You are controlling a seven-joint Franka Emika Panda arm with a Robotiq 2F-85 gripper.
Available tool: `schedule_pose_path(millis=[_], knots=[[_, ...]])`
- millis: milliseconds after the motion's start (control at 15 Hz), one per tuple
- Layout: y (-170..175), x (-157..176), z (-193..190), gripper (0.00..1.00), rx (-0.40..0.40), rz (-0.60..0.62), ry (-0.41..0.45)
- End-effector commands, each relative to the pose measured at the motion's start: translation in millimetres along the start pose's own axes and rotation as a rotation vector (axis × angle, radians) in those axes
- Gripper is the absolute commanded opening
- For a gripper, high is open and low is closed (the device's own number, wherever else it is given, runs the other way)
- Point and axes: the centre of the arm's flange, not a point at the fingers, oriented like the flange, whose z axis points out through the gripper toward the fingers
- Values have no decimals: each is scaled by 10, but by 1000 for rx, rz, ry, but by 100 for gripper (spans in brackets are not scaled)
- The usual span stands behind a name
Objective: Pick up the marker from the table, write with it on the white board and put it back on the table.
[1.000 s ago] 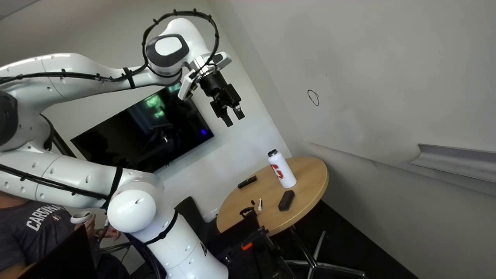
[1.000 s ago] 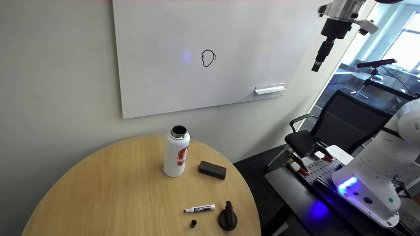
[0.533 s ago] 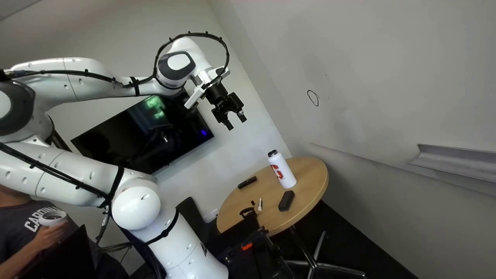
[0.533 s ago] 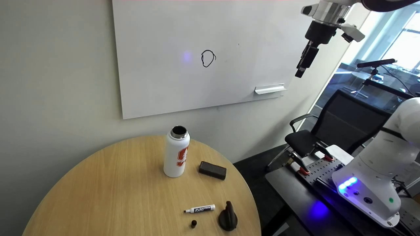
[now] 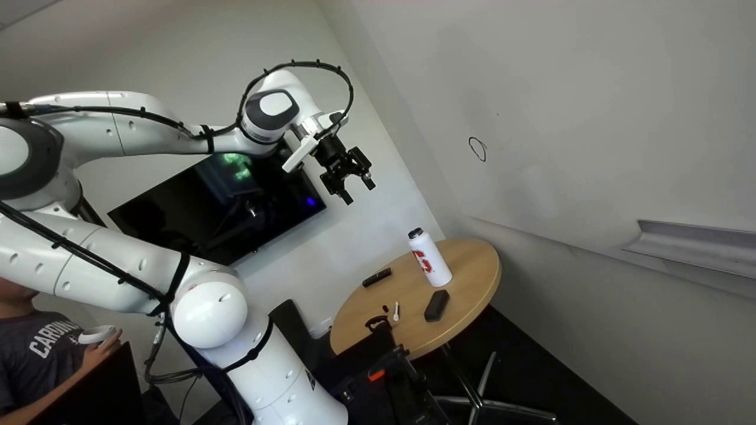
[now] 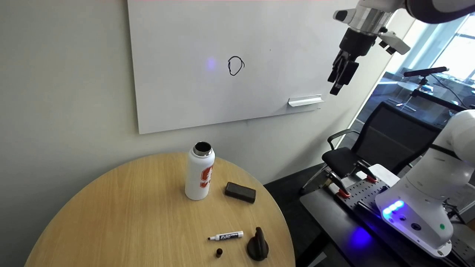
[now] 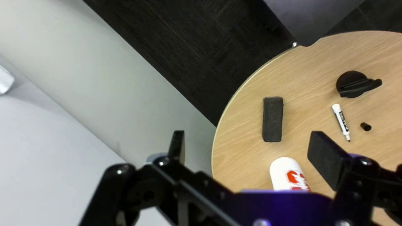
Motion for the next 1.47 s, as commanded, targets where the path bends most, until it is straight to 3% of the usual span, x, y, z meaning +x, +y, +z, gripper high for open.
schedule_pose_path(millis=[0,200,467,733,800,1000,1267,1400], knots=[[-659,263,393,100,-34,-188,64],[-1281,431,807,100,-50,-344,184],[-1841,612,1367,100,59,-509,315],[-2085,805,1883,100,166,-600,295],[-2062,568,1683,100,102,-564,307],[-2129,693,1971,100,150,-583,271],[-2138,749,1957,100,153,-588,278],[-2200,845,2137,100,151,-588,281]])
